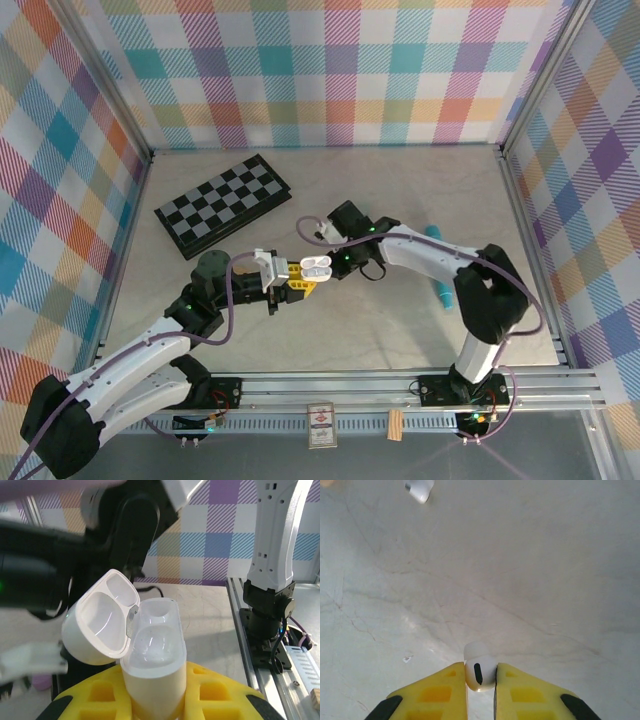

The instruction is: Insert the wireless bluetooth earbuds into the charging case

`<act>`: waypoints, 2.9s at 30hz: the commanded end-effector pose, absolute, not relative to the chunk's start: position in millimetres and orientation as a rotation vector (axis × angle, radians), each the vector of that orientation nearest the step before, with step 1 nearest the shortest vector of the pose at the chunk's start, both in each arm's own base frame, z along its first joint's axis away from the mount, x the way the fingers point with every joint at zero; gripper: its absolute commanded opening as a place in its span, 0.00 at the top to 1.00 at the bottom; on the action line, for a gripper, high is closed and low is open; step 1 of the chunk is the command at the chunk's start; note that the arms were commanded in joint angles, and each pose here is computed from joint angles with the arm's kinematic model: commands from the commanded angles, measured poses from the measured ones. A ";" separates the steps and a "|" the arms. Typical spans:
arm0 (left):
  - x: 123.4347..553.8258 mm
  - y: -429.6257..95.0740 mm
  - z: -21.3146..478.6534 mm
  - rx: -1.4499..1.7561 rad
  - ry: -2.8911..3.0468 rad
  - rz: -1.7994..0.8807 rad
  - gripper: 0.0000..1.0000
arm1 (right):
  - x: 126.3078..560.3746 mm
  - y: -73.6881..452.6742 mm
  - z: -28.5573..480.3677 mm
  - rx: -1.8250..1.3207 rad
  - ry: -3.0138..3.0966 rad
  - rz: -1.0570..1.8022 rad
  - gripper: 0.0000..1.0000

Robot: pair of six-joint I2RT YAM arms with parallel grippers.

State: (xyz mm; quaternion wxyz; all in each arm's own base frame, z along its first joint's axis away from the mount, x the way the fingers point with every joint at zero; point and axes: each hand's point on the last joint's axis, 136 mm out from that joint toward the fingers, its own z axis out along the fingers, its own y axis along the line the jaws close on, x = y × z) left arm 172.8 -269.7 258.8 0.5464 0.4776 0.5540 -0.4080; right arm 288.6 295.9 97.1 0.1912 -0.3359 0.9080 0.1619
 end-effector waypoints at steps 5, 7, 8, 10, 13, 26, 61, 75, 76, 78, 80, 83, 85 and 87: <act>176.5 -266.8 261.6 1.103 1.299 -0.959 0.94 | 307.8 262.3 164.4 -0.917 2.358 0.334 0.83; 179.5 -265.3 258.4 1.094 1.330 -0.955 0.94 | 303.6 258.0 185.9 -0.961 2.303 0.316 0.83; 180.5 -264.5 257.1 1.088 1.344 -0.955 0.94 | 301.2 256.1 194.8 -0.976 2.281 0.315 0.83; 182.7 -262.7 253.0 1.078 1.373 -0.956 0.94 | 292.7 256.8 215.8 -1.023 2.194 0.340 0.82; 186.5 -262.3 249.6 1.066 1.405 -0.965 0.94 | 275.7 259.0 244.3 -1.108 2.042 0.376 0.82; 194.8 -270.3 239.3 1.093 1.480 -1.006 0.94 | 220.8 272.0 298.9 -1.387 1.727 0.308 0.84; 188.6 -273.2 257.5 1.110 1.440 -1.059 0.94 | 188.3 301.6 262.1 -1.634 1.675 0.431 0.85; 190.2 -274.5 263.5 1.109 1.425 -1.055 0.94 | 178.9 300.3 258.8 -1.691 1.672 0.463 0.75; 190.6 -274.6 263.1 1.108 1.425 -1.054 0.94 | 179.4 299.8 260.1 -1.686 1.671 0.460 0.75; 190.9 -274.8 263.0 1.108 1.424 -1.054 0.94 | 179.7 298.7 262.5 -1.674 1.667 0.457 0.74; 191.3 -275.0 261.8 1.108 1.426 -1.054 0.94 | 179.2 298.4 267.0 -1.662 1.652 0.460 0.71; 191.8 -275.5 261.4 1.108 1.425 -1.054 0.94 | 175.9 298.9 274.2 -1.645 1.629 0.485 0.65; 192.2 -275.5 261.2 1.107 1.424 -1.052 0.94 | 172.0 298.4 277.7 -1.647 1.619 0.506 0.63; 192.9 -274.8 260.1 1.102 1.426 -1.045 0.95 | 169.1 297.3 280.6 -1.644 1.611 0.518 0.60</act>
